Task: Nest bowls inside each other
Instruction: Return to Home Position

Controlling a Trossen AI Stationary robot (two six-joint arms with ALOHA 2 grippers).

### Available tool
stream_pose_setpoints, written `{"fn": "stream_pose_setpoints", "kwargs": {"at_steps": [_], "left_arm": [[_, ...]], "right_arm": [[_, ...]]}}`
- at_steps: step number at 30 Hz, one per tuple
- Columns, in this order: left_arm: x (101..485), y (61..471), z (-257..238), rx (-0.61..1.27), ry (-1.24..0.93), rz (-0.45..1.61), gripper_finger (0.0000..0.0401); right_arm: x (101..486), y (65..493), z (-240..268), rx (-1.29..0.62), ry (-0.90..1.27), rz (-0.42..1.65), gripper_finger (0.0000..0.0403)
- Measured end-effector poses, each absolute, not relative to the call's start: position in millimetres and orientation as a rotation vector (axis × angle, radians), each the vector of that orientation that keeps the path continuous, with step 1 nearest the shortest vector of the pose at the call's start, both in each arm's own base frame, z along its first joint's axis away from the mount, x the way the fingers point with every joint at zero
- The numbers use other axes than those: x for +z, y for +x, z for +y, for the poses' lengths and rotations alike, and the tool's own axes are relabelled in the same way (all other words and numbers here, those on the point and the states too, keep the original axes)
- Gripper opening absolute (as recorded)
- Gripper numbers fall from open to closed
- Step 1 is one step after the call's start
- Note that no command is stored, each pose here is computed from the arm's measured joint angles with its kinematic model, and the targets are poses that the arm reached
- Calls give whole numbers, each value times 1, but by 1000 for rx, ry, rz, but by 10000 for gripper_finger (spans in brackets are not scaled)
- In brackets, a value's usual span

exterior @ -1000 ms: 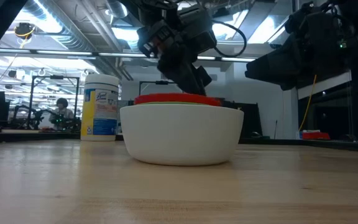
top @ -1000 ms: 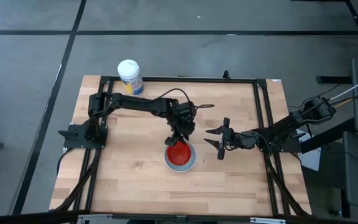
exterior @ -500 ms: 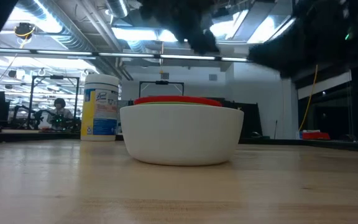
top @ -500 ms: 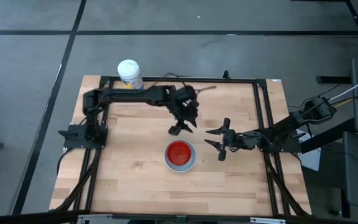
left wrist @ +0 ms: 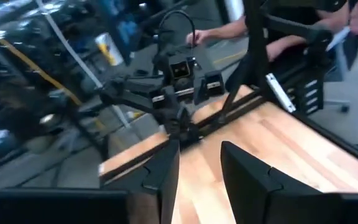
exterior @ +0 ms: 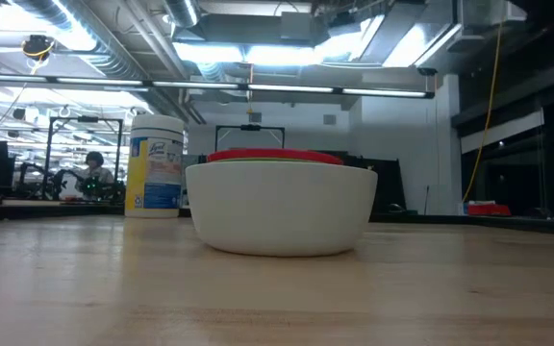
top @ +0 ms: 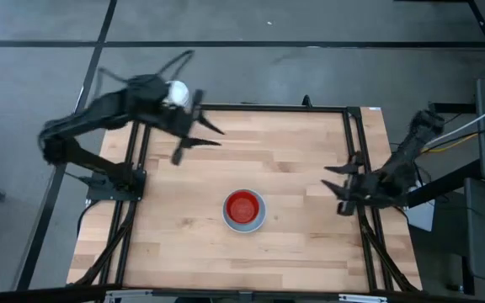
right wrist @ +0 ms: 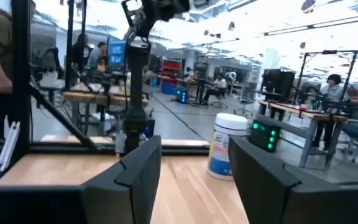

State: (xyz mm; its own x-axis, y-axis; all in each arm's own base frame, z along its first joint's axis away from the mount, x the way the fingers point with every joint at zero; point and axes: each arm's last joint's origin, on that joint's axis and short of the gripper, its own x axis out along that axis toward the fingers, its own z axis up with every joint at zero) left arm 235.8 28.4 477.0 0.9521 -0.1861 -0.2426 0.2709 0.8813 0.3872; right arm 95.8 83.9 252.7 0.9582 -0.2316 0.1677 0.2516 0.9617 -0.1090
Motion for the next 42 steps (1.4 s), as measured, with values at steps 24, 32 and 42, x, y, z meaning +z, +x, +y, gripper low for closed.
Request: {"fn": "stream_pose_setpoints", "kwargs": {"at_steps": [24,32,42], "left_arm": [[403,159,31,123,354,197,109],[375,151,46,129,308,190,109],[338,93,43,263,281,117,109]], "right_arm": [[280,68,70,-187,-283,-219,184],[313,35,8,-209,-209,-205,181],[321,22,-19,-282,-190,-65,161]]}}
